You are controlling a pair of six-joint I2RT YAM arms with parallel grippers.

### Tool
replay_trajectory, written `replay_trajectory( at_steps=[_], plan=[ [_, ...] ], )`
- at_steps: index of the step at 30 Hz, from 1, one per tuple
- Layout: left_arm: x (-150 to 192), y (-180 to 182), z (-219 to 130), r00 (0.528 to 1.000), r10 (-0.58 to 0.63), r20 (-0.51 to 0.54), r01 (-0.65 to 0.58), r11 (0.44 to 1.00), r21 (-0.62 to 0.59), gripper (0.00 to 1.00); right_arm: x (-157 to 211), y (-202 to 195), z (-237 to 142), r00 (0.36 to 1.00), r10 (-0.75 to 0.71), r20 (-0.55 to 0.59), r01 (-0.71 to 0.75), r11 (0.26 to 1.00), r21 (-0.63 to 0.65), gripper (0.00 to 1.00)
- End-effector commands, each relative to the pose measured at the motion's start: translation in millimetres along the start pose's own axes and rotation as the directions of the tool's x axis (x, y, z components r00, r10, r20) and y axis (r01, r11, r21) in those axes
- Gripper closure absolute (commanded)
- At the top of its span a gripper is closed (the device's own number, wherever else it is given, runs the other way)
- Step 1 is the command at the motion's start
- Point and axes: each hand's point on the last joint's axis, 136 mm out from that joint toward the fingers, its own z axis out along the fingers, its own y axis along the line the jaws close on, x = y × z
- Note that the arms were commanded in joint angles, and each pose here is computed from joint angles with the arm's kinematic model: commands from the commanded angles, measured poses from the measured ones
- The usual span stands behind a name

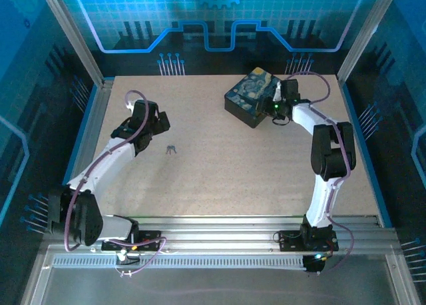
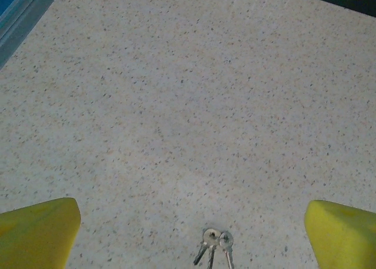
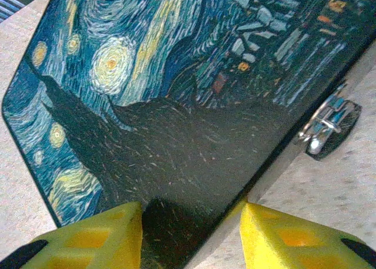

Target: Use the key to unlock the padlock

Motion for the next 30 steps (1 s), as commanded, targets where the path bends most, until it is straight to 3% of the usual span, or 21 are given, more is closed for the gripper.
replay_trajectory(
  at_steps=[1, 7, 13, 16, 21, 25, 30],
  plan=[
    [-3, 4, -16, 1.0, -0.015, 0.0, 0.015, 1.0, -0.005, 0.01, 85, 28, 18, 0.979, 0.018, -0.203, -0.027, 0.999, -0.041, 0.55],
    [10, 2, -16, 0.998, -0.004, -0.059, 0.004, 1.0, 0.004, 0.01, 143, 87, 19, 0.976, 0.053, -0.212, -0.076, 0.992, -0.102, 0.54],
    [56, 3, 4, 0.972, -0.007, -0.236, 0.003, 1.0, -0.019, 0.04, 180, 129, 16, 0.975, 0.052, -0.216, -0.078, 0.99, -0.115, 0.53],
    [78, -1, 18, 0.953, 0.0, -0.303, -0.001, 1.0, -0.001, 0.17, 170, 140, 0, 0.982, 0.02, -0.19, -0.047, 0.989, -0.138, 0.48],
    [93, -10, 37, 0.938, 0.017, -0.346, -0.01, 1.0, 0.024, 0.46, 132, 152, -48, 0.99, -0.098, -0.102, 0.082, 0.985, -0.149, 0.43],
    [99, -16, 44, 0.937, 0.075, -0.34, -0.053, 0.996, 0.076, 0.59, 115, 148, -78, 0.978, -0.194, -0.077, 0.184, 0.975, -0.124, 0.41],
    [107, -24, 57, 0.921, 0.175, -0.348, -0.136, 0.982, 0.133, 0.68, 109, 136, -89, 0.973, -0.216, -0.077, 0.207, 0.972, -0.116, 0.42]
  ],
)
